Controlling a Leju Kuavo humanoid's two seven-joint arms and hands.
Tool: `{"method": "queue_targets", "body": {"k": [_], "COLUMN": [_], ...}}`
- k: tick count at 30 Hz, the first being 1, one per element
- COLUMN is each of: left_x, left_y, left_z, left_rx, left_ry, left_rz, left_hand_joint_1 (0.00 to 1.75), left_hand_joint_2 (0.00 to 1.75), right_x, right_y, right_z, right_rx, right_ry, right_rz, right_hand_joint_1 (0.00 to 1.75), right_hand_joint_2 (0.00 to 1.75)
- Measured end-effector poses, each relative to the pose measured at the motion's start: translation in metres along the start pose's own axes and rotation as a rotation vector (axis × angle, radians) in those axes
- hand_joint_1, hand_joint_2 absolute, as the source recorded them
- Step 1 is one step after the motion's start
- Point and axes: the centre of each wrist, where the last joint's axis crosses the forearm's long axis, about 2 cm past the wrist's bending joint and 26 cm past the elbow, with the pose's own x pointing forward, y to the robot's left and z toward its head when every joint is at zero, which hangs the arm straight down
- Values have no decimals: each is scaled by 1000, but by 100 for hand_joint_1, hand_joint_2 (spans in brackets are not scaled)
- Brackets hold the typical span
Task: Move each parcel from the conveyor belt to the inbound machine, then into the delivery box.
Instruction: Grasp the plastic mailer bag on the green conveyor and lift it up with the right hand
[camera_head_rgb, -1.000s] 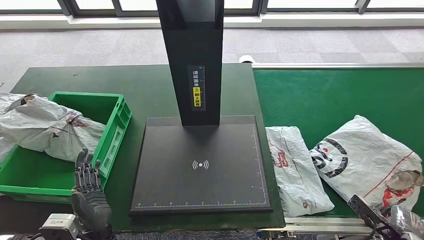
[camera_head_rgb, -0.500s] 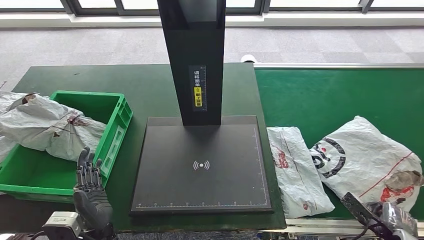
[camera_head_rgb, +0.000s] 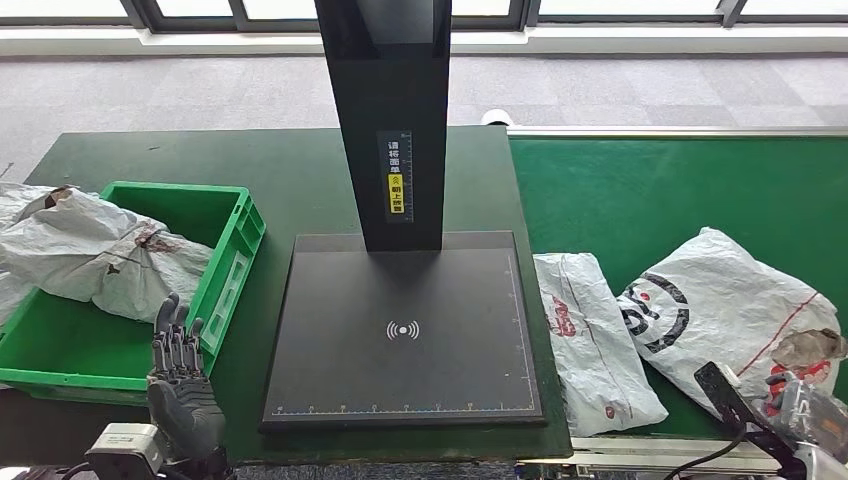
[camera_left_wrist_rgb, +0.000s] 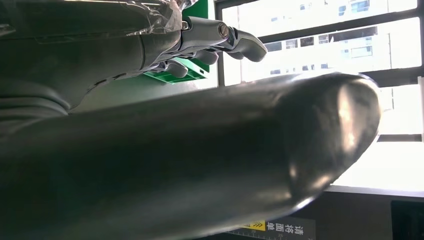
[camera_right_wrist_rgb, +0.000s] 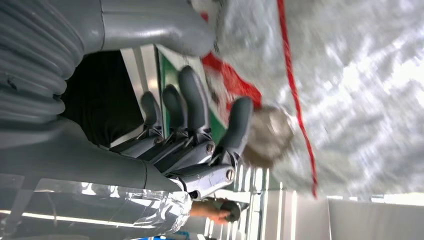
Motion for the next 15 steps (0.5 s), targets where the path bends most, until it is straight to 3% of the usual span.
{"method": "queue_targets", "body": {"k": [5, 9, 15], "left_x": [0, -1, -1], "left_y": [0, 0, 0], "left_z": [0, 0, -1], "left_rx": [2, 6, 4], "left_ry": [1, 1, -2], "left_rz": [2, 8, 9], "left_hand_joint_1": [0, 0, 0], "left_hand_joint_2": [0, 0, 0], "right_x": [4, 21, 41], "right_y": [-3, -17, -20], "right_z": [-3, -19, -30], "right_rx": [-30, -96, -63], "right_ry": [-12, -37, -47], "right_rz": [-19, -104, -116], "right_hand_joint_1": [0, 0, 0], "right_hand_joint_2": [175, 175, 175]}}
